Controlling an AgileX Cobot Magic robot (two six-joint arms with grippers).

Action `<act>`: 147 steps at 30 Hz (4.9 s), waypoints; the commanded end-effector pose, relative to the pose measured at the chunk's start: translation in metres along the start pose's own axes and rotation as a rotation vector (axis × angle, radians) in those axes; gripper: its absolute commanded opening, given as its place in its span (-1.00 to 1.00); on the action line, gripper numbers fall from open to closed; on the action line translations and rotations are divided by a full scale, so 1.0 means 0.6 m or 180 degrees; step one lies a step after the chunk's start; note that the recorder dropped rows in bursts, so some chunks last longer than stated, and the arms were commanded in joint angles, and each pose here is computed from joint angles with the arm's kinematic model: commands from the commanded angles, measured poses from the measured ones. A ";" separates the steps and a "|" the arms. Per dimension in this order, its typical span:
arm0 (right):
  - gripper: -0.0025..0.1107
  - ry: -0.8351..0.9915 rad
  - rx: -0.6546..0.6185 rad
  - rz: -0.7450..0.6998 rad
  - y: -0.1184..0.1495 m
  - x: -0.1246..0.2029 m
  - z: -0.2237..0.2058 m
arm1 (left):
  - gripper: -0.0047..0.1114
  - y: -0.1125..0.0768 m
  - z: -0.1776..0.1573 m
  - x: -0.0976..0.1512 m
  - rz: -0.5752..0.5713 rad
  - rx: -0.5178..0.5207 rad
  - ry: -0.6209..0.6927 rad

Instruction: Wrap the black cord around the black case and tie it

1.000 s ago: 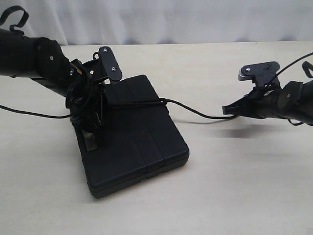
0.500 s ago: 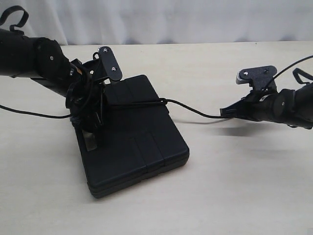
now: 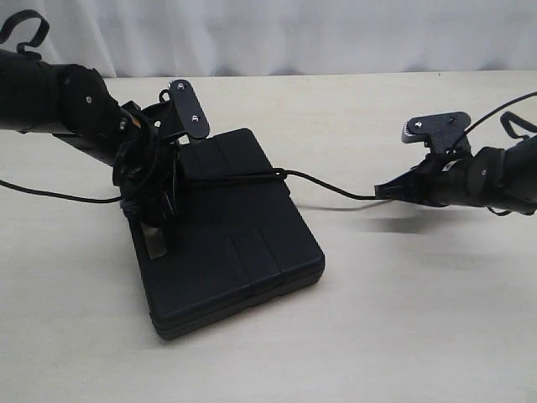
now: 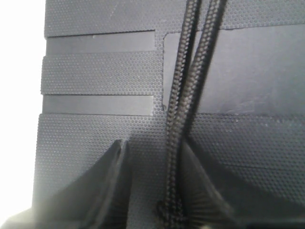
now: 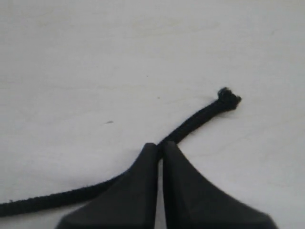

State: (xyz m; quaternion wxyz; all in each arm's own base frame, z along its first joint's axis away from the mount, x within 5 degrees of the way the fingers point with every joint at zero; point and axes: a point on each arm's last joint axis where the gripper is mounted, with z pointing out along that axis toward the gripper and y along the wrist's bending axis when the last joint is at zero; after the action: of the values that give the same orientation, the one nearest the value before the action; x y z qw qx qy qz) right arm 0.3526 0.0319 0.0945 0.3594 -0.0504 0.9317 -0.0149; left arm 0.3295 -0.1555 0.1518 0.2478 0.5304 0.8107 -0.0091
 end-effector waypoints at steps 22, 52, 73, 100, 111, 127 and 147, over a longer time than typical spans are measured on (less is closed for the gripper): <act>-0.89 0.0124 -0.0168 -0.0286 0.043 0.037 0.023 | -0.34 -0.012 0.010 0.015 -0.0047 0.0180 0.0153; -0.89 -0.0649 -0.0180 -0.0258 0.029 -0.047 -0.138 | 0.47 -0.015 -0.285 -0.063 -0.0534 -0.0467 -0.1383; -0.89 -0.1963 -0.0232 0.0179 -0.001 0.022 -0.395 | -0.92 -0.158 -0.493 0.113 -0.1237 -0.1608 -0.3190; -0.89 -0.3099 -0.0640 0.0782 -0.015 0.164 -0.525 | -0.92 -0.262 -0.538 0.217 -0.1293 -0.1556 -0.4087; -0.89 -0.2946 -0.0805 0.1050 -0.013 0.172 -0.523 | -0.92 -0.262 -0.538 0.217 -0.1293 -0.1556 -0.4087; -0.89 -0.2946 -0.0805 0.1050 -0.013 0.172 -0.523 | -0.92 -0.264 -0.534 0.223 -0.0993 -0.1795 -0.3883; -0.89 -0.2957 -0.0803 0.1053 -0.013 0.171 -0.524 | -0.92 -0.255 -0.389 0.298 -0.2117 -0.2706 -0.3279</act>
State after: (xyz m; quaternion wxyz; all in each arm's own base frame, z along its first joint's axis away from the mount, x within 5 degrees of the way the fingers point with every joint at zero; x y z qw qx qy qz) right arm 0.0668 0.0109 0.2608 0.7241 0.0519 0.6638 0.1799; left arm 0.0465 -0.0052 0.2571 0.7706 0.0499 0.6348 -0.0277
